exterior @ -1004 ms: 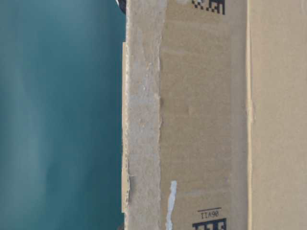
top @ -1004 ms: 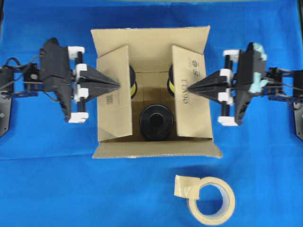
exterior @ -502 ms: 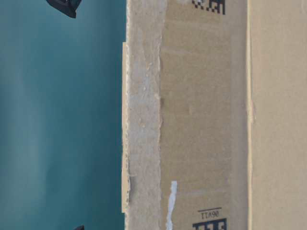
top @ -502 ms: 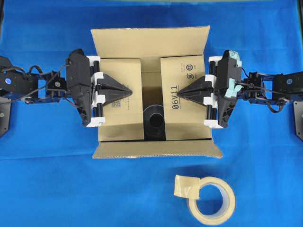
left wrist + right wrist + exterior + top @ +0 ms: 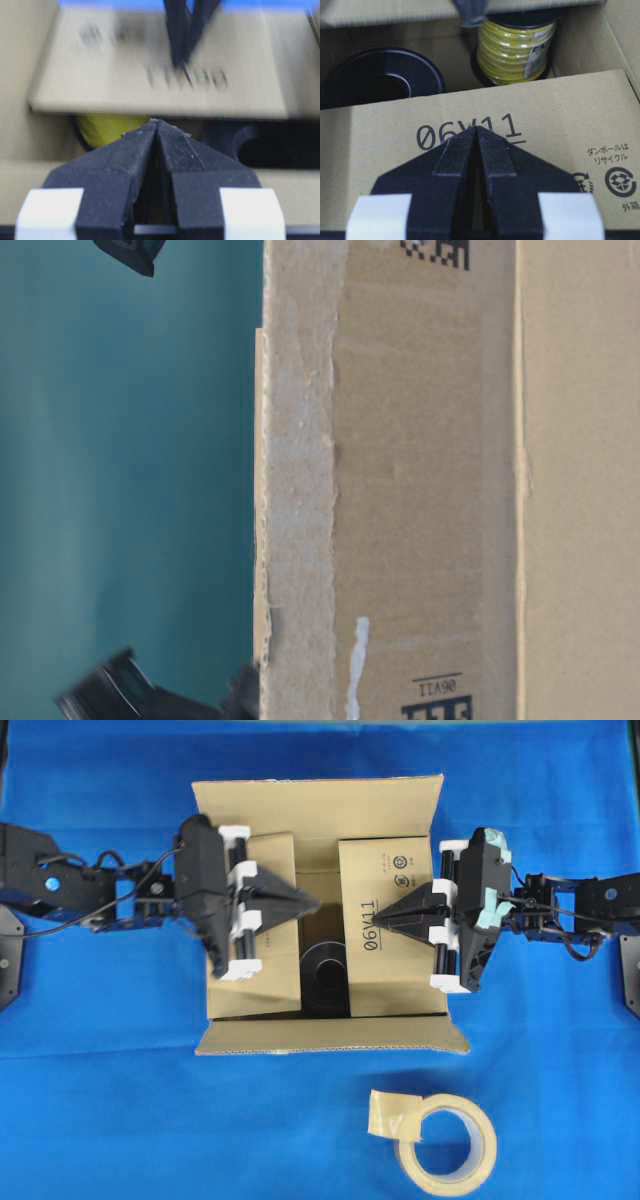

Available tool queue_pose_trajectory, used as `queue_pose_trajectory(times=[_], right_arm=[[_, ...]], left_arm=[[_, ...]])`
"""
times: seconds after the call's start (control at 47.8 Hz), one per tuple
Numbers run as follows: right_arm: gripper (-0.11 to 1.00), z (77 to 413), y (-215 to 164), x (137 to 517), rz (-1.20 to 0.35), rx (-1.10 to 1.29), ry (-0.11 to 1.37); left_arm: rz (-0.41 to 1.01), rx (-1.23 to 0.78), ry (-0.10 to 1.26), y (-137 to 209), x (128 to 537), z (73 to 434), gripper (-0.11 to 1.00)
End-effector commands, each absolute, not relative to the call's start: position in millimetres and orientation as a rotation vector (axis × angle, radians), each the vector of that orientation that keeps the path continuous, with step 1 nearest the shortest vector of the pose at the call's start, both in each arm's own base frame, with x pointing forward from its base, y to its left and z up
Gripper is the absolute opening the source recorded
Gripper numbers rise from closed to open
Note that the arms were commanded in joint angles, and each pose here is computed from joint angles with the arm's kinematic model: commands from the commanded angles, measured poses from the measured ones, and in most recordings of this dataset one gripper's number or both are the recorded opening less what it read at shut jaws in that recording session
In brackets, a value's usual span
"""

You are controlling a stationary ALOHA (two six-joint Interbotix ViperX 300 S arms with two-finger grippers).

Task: Close the cardboard box.
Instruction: 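Hold the side flaps down with the left gripper, sliding it toward the back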

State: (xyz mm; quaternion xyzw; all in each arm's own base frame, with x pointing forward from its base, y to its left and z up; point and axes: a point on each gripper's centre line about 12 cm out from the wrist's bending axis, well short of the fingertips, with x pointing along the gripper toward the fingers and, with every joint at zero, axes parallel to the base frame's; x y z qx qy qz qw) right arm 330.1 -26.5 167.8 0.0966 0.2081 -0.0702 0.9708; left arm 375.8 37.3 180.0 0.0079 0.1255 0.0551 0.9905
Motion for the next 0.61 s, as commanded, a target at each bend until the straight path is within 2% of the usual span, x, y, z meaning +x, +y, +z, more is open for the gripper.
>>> queue_pose_trajectory(times=[0.0,0.293,0.586], right_arm=[[0.00,178,-24,336,-0.131,0.194,0.383],[0.00,180,-19,337,-0.118,0.192,0.372],[0.00,181,-19,338,-0.114,0.190,0.354]], left_arm=[[0.132,0.044,0.179,48,391,203,0.00],[0.216,0.079,0.137,86,412,216,0.00],[0.247,0.083,0.161,104,425,203,0.00]])
